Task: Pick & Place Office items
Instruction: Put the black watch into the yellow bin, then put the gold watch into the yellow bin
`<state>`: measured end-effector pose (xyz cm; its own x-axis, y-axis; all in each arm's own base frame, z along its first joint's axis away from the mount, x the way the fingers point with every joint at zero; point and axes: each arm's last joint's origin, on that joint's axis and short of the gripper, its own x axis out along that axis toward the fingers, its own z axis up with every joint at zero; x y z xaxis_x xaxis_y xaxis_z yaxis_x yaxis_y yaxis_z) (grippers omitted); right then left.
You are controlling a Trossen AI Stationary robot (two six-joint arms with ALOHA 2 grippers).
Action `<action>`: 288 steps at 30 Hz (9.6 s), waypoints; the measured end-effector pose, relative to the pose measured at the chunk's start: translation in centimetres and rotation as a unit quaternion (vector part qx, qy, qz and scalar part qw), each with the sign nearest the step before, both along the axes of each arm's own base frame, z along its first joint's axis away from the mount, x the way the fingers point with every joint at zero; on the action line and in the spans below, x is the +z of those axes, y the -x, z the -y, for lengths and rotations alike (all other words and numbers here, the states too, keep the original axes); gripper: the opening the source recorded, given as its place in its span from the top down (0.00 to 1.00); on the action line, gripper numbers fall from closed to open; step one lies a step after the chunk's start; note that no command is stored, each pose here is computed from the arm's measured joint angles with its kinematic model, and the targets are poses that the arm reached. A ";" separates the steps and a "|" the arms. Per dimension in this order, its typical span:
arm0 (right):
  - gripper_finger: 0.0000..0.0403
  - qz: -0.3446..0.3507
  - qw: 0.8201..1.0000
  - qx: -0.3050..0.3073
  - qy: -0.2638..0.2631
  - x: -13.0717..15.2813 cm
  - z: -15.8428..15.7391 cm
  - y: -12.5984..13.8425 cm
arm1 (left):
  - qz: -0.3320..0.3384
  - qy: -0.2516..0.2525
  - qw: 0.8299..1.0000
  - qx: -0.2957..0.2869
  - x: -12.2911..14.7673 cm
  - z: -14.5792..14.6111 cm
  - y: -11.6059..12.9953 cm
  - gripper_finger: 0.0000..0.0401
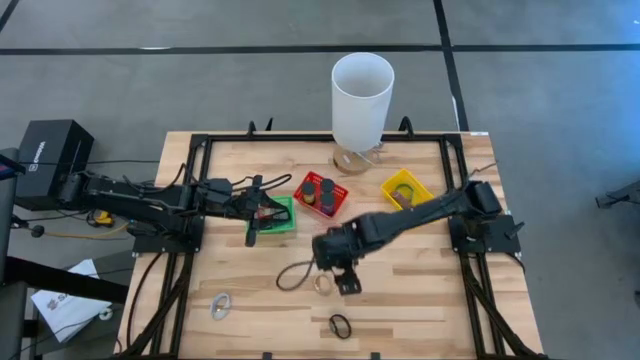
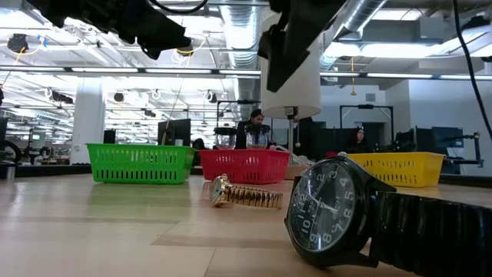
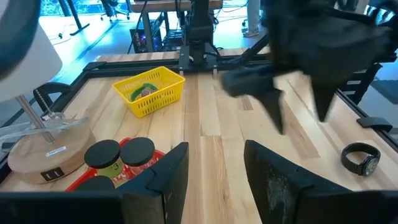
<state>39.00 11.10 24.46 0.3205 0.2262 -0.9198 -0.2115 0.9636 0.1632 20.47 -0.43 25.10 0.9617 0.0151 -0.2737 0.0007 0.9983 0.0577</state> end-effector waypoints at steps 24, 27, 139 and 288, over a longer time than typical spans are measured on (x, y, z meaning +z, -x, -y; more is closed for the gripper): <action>0.34 -0.006 0.996 -0.043 -0.076 -7.1 -10.9 0.5 | -0.019 0.059 0.998 0.018 -0.9 0.0 -0.7 0.63; 0.34 -0.047 0.997 -0.044 -0.050 -8.8 -11.5 1.4 | -0.018 0.066 0.997 0.019 -1.1 0.0 -1.4 0.63; 0.53 -0.075 0.799 -0.517 0.297 -5.3 16.2 18.4 | -0.013 0.127 0.992 -0.002 -2.7 3.0 -3.4 0.63; 0.96 0.084 0.988 0.098 0.085 -11.6 0.6 -2.1 | -0.013 0.030 0.994 -0.107 -2.7 6.6 -2.6 0.63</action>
<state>41.08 10.49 12.81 0.4378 0.1462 -0.8871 -0.4071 0.9120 -0.0507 23.08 -7.05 22.38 0.9338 -0.2069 -0.2919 0.2150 0.9766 -0.0046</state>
